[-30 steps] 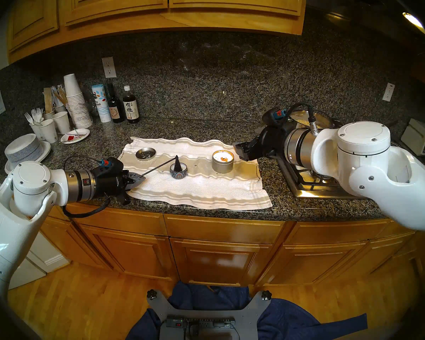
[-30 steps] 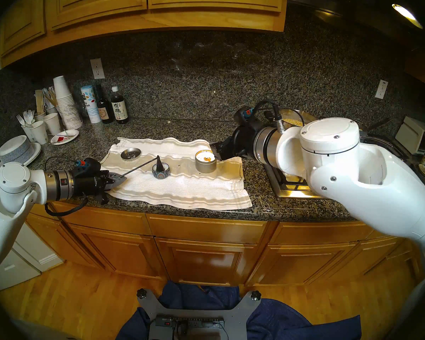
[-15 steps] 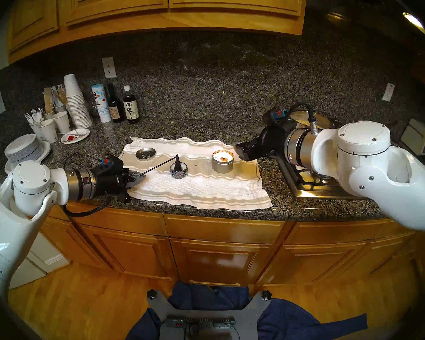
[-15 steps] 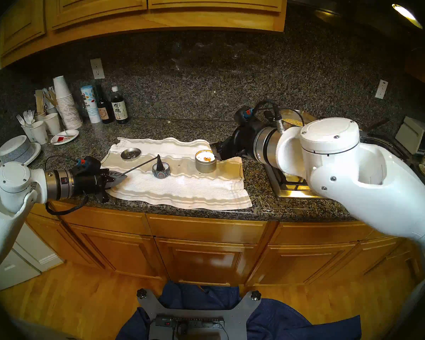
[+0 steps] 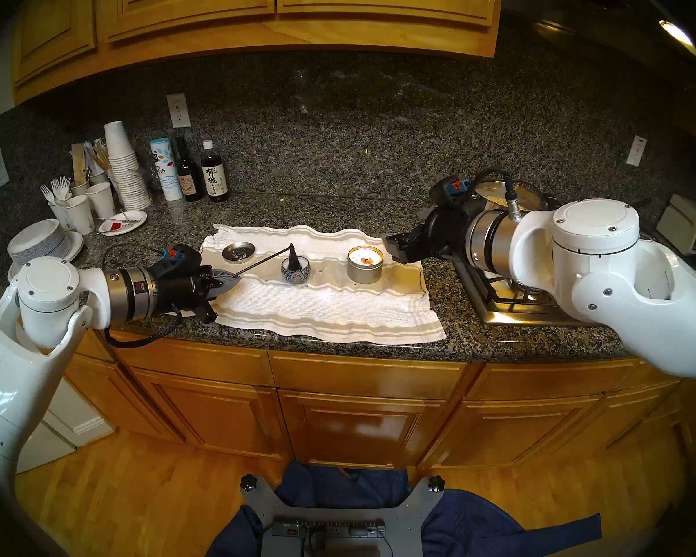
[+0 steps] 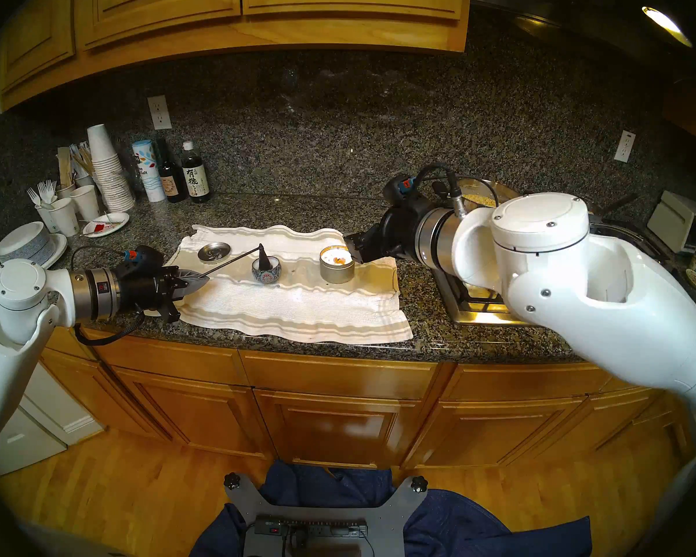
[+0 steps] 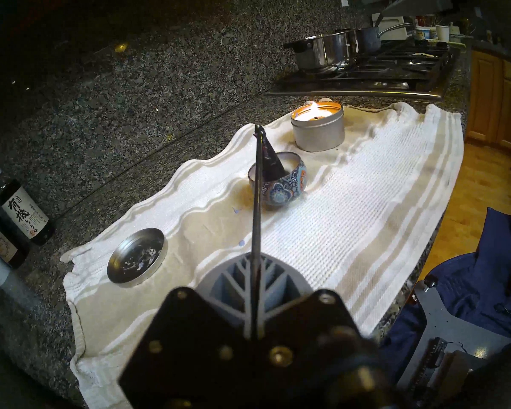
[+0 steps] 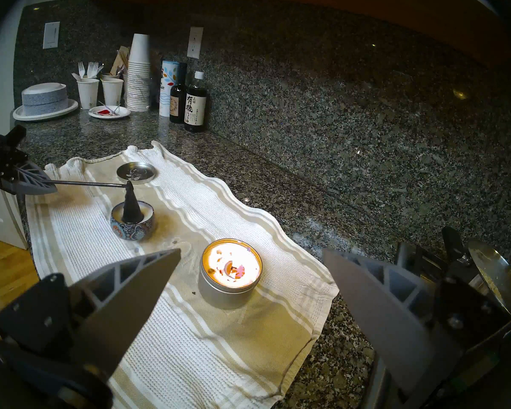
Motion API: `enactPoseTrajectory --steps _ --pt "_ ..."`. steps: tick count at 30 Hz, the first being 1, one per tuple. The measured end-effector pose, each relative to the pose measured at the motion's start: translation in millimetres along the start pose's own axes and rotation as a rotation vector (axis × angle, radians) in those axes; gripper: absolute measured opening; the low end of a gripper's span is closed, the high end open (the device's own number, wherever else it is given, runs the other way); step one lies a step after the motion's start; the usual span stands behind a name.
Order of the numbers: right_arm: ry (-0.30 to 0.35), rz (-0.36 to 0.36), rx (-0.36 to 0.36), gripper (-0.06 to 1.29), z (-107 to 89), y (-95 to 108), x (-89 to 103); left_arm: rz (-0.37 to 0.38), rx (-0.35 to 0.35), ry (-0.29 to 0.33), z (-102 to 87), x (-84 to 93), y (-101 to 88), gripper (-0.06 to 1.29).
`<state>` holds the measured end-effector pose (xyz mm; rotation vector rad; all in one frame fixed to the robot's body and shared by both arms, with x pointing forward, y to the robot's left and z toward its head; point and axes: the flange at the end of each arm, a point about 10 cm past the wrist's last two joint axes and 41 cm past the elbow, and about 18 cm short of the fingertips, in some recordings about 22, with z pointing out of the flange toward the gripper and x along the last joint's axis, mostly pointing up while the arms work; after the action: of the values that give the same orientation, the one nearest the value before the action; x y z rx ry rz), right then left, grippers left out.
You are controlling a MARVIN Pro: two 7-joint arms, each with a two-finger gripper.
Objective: Put out candle flame
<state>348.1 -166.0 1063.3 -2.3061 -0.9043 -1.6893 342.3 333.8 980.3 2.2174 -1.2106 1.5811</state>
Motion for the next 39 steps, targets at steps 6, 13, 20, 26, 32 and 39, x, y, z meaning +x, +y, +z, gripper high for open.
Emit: enactPoseTrajectory --steps 6,13,20,26,32,39 --pt "0.0 0.0 0.0 1.25 0.0 0 0.0 0.003 -0.005 -0.007 -2.1 0.4 1.0 -0.02" --pt "0.0 0.0 0.0 1.25 0.0 0 0.0 -0.006 -0.017 -0.019 0.6 -5.1 5.9 -0.02" --pt "0.0 0.0 0.0 1.25 0.0 0 0.0 -0.025 -0.02 -0.02 4.6 -11.0 11.8 -0.02" --pt "-0.001 -0.002 0.027 1.25 4.2 -6 -2.4 -0.025 -0.019 -0.017 4.7 -10.5 13.1 -0.02" --pt "0.001 0.0 0.065 1.25 14.8 -14 -4.8 -0.018 -0.018 -0.018 3.5 -8.3 13.2 -0.02" --pt "0.007 0.004 0.121 1.25 33.2 -30 -6.8 -0.012 -0.018 -0.021 1.7 -6.5 13.0 -0.02"
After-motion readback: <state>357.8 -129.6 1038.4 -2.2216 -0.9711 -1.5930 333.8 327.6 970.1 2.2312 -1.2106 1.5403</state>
